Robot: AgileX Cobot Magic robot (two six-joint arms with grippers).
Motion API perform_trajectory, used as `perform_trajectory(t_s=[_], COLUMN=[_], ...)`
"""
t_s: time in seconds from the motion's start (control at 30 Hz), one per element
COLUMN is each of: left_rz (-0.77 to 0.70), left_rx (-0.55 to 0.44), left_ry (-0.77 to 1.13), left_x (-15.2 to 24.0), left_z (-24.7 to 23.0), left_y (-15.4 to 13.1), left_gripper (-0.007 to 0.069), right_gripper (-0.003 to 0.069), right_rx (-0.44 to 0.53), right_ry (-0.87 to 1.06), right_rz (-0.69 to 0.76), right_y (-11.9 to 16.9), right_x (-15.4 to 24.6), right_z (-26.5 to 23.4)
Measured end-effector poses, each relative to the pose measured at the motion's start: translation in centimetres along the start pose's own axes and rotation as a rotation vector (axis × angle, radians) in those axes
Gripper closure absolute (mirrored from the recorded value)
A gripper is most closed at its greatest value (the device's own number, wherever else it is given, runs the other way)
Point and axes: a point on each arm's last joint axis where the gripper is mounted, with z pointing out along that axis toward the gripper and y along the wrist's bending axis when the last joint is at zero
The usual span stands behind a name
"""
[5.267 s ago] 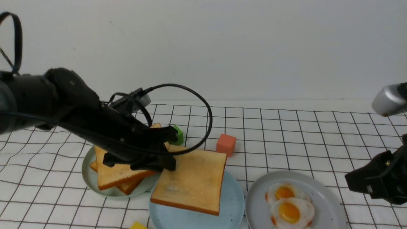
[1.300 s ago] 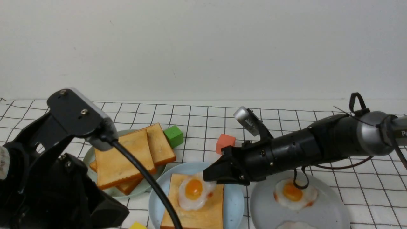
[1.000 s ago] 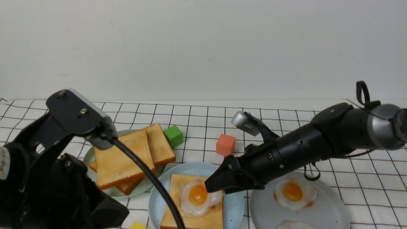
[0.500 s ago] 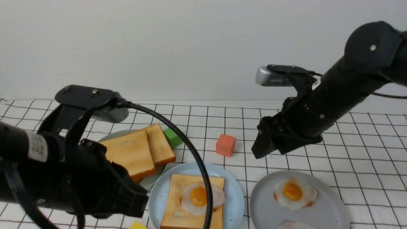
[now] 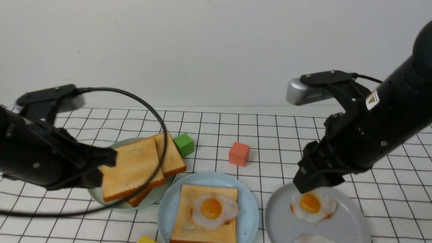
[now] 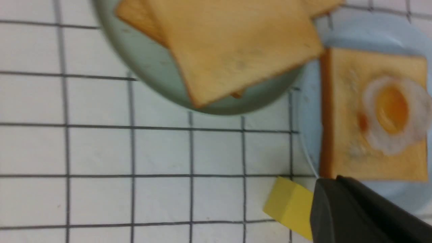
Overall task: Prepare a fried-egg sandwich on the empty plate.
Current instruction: Use the left arm to grab a slice of bread
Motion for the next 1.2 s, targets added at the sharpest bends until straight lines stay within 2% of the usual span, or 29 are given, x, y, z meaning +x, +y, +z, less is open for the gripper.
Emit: perform_trajectory(t_s=[0.03, 0.1, 0.17, 0.37, 0.4, 0.43, 0.47, 0.57, 0.63, 0.8, 1.1, 1.2], left_rz=[-0.01, -0.18, -0.274, -0.313, -0.324, -0.324, -0.319, -0.282, -0.258, -0.226, -0.202, -0.194], left_rx=[-0.006, 0.006, 0.018, 0.029, 0.019, 0.018, 0.012, 0.008, 0.015, 0.016, 0.044, 0.068], left_ry=[-0.001, 0.0, 0.026, 0.046, 0.015, 0.019, -0.004, -0.02, -0.018, 0.008, 0.061, 0.066], left_x=[-0.1, -1.1, -1.7, -2.8, -3.6, -3.6, -4.2, -5.8, -6.6, -7.6, -7.1, -7.0], left_z=[0.0, 0.7, 2.1, 6.0, 7.1, 7.2, 7.8, 9.1, 9.8, 11.9, 14.4, 15.2], left_y=[0.3, 2.5, 4.0, 5.2, 5.7, 5.7, 5.9, 6.3, 6.3, 6.8, 7.3, 7.4], left_gripper=[0.0617, 0.0608, 0.0589, 0.0459, 0.0388, 0.0379, 0.0323, 0.0221, 0.0187, 0.0163, 0.0165, 0.02], right_gripper=[0.0308, 0.0309, 0.0309, 0.0309, 0.0309, 0.0309, 0.0309, 0.0309, 0.0309, 0.0309, 0.0309, 0.0309], right_rx=[-0.002, -0.033, -0.067, -0.124, -0.135, -0.135, -0.143, -0.152, -0.154, -0.161, -0.169, -0.17], right_ry=[-0.007, -0.033, -0.061, -0.106, -0.115, -0.115, -0.118, -0.112, -0.106, -0.098, -0.078, -0.077], right_rz=[-0.004, -0.021, -0.041, -0.083, -0.084, -0.084, -0.081, -0.079, -0.08, -0.079, -0.081, -0.081], right_y=[0.0, 0.3, 0.6, 1.2, 1.3, 1.3, 1.3, 1.4, 1.4, 1.5, 1.6, 1.6], right_x=[0.0, 0.9, 1.4, 1.3, 1.2, 1.2, 1.2, 1.3, 1.3, 1.4, 1.6, 1.6], right_z=[-0.1, 0.2, 0.2, 0.1, 0.1, 0.1, 0.1, 0.1, 0.1, 0.1, 0.1, 0.1])
